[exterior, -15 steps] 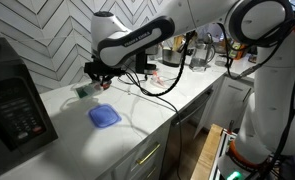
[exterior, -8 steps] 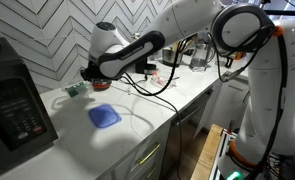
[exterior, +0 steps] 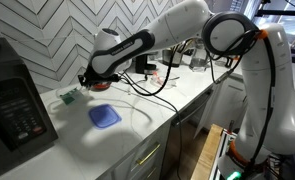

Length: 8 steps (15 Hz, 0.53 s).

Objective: Remove the clear bowl from the oven top and it on the counter top to the right side of the oven

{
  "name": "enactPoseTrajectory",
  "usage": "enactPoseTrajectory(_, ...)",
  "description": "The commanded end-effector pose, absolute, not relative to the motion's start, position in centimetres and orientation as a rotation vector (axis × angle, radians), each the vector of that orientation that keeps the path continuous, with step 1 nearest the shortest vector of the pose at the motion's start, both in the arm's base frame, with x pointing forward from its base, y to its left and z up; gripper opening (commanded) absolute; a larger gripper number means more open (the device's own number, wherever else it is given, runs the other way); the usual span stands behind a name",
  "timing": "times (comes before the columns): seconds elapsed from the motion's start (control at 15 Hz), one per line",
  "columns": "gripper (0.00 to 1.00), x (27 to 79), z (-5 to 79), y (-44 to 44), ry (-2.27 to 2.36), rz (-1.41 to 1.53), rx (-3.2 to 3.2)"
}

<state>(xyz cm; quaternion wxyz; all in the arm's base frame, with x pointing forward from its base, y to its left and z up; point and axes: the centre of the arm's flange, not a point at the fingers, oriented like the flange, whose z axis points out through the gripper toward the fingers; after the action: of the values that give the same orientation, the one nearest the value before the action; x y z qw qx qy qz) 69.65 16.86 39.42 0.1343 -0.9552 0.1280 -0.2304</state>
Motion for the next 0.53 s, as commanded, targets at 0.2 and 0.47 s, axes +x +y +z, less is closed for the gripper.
enactPoseTrajectory(0.2, 0.33, 70.1, 38.4, 14.9, 0.278, -0.616, -2.801)
enactPoseTrajectory(0.47, 0.62, 67.4, 42.0, 15.4, 0.28, -0.667, -2.771)
